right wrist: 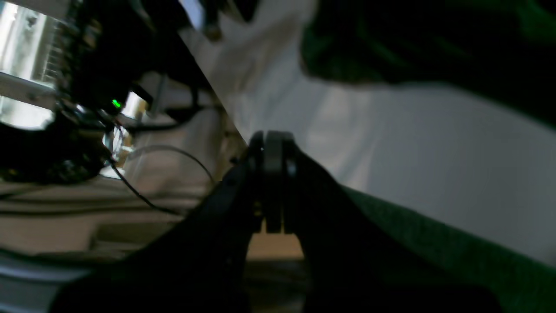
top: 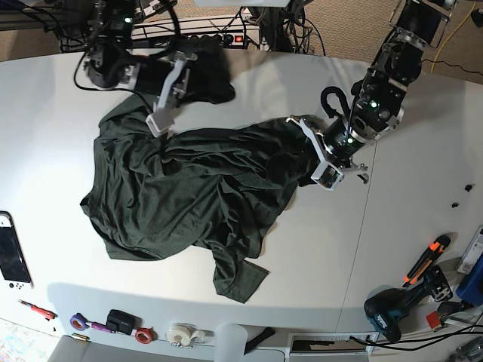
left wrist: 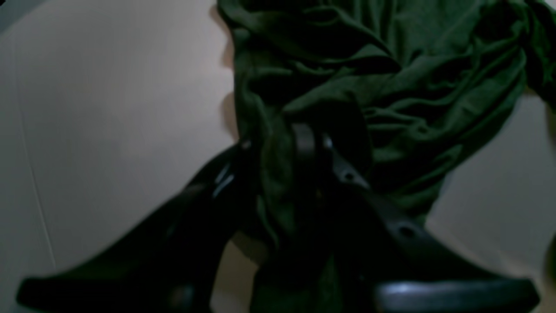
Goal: Layout the t-shirt on the table in an organized manner, then fold the t-shirt properly
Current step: 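Grasp the shirt with the right gripper and pull it toward the left gripper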
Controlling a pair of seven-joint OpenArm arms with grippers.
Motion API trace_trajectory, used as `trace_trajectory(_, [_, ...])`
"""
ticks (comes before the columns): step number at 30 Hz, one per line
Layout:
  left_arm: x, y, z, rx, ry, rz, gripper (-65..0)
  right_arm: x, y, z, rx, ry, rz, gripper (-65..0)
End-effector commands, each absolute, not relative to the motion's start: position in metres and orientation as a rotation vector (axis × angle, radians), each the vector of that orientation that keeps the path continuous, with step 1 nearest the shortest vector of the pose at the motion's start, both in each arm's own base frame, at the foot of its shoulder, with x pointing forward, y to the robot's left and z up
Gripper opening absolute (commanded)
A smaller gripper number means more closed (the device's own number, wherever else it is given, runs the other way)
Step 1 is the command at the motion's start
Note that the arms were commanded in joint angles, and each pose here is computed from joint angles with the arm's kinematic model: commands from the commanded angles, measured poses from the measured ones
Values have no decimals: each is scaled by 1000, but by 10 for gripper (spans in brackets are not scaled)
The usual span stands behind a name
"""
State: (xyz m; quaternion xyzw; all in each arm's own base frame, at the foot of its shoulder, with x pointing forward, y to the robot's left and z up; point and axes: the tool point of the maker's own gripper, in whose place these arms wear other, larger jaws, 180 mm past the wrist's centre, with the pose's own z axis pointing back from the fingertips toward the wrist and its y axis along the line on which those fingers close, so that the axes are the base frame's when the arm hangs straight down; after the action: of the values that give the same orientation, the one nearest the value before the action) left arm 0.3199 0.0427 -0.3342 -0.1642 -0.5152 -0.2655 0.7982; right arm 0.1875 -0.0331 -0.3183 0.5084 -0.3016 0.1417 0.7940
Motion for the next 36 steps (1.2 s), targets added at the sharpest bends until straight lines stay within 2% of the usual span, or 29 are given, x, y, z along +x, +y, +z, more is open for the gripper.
trace_trajectory(1, [329,42,-317,-361,-1170,-569,-507,198,-29,-301,1131,-714,304,-650])
trace_trajectory(8, [329,42,-316,-360,-1173,-569,-507,244,-13,-265,1164,-898,298,-650])
trace_trajectory(15, [329,43,-316,-360,-1173,-568,-507,290,-13,-265,955,-1065,254,-650])
trace_trajectory(26, [330,44,-316,-350,-1173,-572,-507,219,81,-307,975,-790,576,-650])
trace_trajectory(36, [331,44,-315,-348,-1178,-574,-507,188,94,-327,948,-622,708,-650])
